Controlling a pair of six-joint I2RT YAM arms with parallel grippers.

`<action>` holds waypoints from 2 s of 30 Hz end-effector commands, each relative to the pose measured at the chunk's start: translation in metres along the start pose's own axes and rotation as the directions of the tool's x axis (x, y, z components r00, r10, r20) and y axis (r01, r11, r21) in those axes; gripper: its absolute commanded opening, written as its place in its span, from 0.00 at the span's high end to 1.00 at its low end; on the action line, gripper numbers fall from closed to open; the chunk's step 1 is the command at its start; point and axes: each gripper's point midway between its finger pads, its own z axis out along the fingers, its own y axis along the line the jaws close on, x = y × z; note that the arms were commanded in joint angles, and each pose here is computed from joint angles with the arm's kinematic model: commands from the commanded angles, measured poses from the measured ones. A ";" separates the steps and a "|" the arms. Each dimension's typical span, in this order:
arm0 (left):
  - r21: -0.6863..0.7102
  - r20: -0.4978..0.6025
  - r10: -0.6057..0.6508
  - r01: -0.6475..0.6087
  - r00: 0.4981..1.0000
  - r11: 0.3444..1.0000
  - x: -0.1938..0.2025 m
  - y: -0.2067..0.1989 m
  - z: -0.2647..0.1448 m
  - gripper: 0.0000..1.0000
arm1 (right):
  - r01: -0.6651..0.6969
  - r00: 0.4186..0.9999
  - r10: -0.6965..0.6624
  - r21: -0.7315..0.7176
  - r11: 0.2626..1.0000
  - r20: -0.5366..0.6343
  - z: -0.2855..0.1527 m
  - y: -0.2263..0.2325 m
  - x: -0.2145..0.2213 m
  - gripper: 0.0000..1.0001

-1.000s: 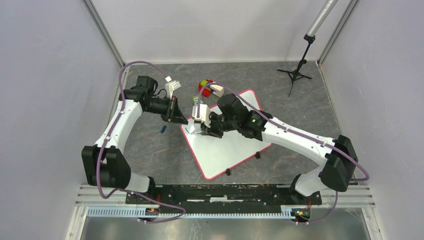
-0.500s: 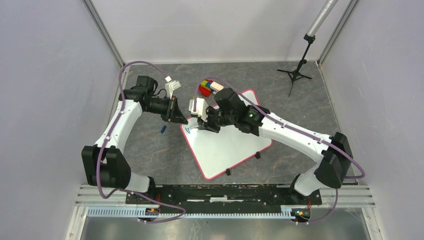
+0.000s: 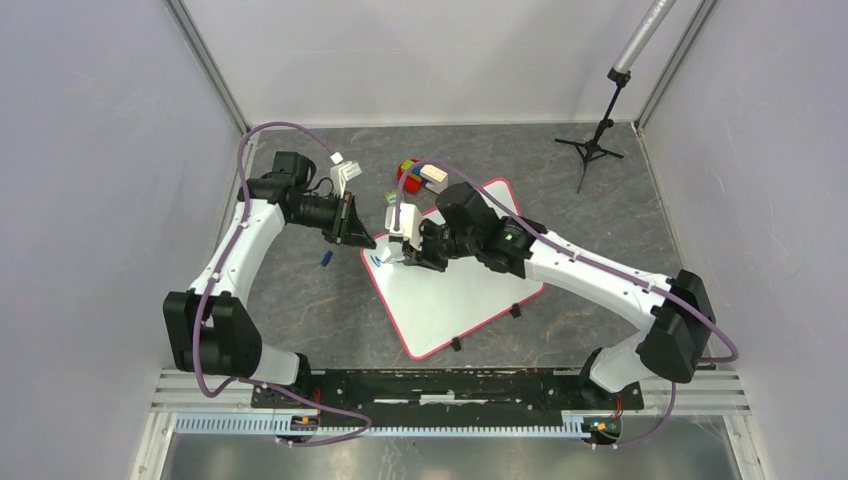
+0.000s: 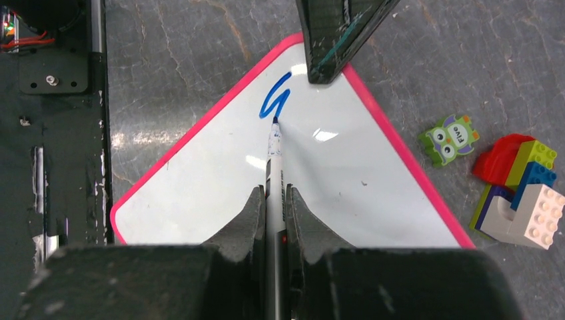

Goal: Write a sentence on the whiteboard

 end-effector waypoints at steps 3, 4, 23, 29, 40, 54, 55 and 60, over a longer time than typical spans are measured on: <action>-0.010 0.021 0.063 -0.063 0.998 0.998 -0.007 0.000 -0.004 0.97 | 0.003 0.999 -0.002 0.033 0.999 -0.034 -0.010 -0.002 0.016 1.00; -0.009 0.021 0.062 -0.062 0.998 0.998 -0.007 0.000 -0.004 0.97 | 0.002 0.999 -0.001 0.030 1.000 -0.035 -0.010 -0.001 0.016 1.00; -0.011 0.021 0.064 -0.064 0.998 0.998 -0.006 0.000 -0.004 0.97 | 0.000 1.000 -0.001 0.087 0.996 0.008 -0.007 -0.033 -0.011 1.00; -0.011 0.020 0.064 -0.064 0.998 0.998 -0.005 0.000 -0.004 0.97 | 0.005 1.000 -0.006 0.087 0.996 0.017 -0.007 -0.037 -0.018 1.00; -0.010 0.021 0.064 -0.064 0.998 0.998 -0.006 0.000 -0.004 0.98 | 0.006 0.999 -0.008 0.072 0.997 0.036 -0.025 -0.025 -0.020 1.00; -0.013 0.024 0.065 -0.065 0.998 0.998 -0.006 0.001 -0.004 0.98 | -0.015 1.000 0.015 0.069 0.997 0.009 -0.025 -0.016 0.001 1.00; -0.013 0.023 0.065 -0.064 0.998 0.998 -0.006 0.001 -0.003 0.97 | -0.016 1.000 0.015 0.069 0.997 0.012 -0.024 -0.016 0.000 1.00; -0.014 0.023 0.065 -0.065 0.998 0.998 -0.006 0.001 -0.004 0.98 | -0.018 1.000 0.016 0.072 0.997 0.021 -0.021 -0.019 -0.004 1.00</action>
